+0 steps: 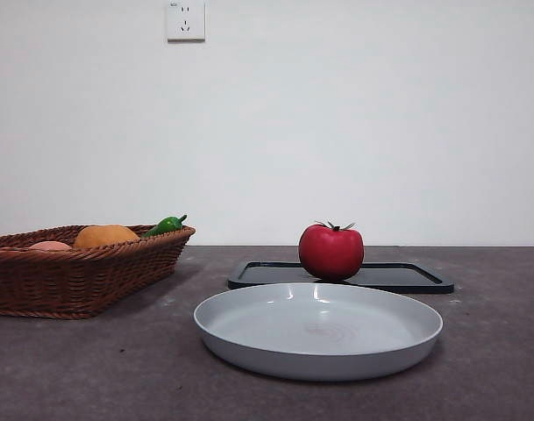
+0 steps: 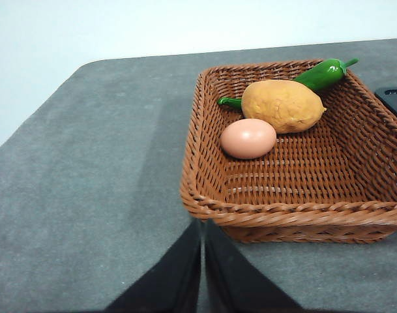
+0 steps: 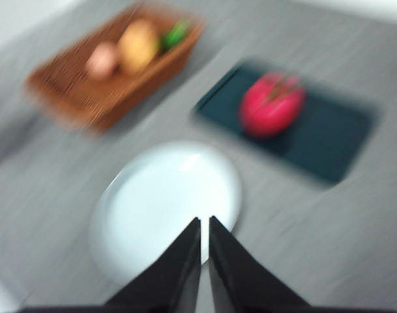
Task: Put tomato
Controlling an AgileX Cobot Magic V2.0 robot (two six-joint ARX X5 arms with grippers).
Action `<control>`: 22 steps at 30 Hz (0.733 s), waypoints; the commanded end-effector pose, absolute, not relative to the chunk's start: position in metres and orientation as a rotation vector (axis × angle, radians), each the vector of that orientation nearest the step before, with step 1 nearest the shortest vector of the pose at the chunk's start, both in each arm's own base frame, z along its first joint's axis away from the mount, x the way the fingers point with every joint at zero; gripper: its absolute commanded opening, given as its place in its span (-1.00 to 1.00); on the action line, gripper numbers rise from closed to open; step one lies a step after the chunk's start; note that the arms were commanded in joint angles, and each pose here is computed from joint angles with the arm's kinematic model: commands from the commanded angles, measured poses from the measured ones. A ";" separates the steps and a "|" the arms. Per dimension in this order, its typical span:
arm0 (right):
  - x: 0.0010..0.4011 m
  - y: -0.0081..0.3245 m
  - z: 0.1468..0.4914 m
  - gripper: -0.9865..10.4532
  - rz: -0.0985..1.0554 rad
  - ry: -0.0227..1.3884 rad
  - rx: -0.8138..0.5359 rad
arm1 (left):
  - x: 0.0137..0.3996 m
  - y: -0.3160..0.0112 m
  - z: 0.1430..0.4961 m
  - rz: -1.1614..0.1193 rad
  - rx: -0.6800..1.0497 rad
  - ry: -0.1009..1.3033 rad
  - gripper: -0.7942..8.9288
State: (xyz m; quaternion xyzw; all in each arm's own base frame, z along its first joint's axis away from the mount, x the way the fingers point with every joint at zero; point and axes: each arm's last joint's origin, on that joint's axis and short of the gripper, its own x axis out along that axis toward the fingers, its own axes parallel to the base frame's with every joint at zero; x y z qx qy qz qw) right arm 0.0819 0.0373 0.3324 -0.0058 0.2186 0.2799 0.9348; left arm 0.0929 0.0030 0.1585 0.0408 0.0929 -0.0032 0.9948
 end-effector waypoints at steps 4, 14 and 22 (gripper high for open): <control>0.088 0.019 0.317 -0.81 0.339 0.191 -0.015 | 0.094 0.003 0.152 -0.004 0.075 0.207 -0.82; 0.093 0.003 0.231 -0.82 0.098 0.039 0.001 | 0.094 0.003 0.152 -0.004 0.075 0.207 -0.82; 0.095 -0.001 0.188 -0.82 -0.022 0.017 0.028 | 0.094 0.003 0.152 -0.004 0.075 0.207 -0.82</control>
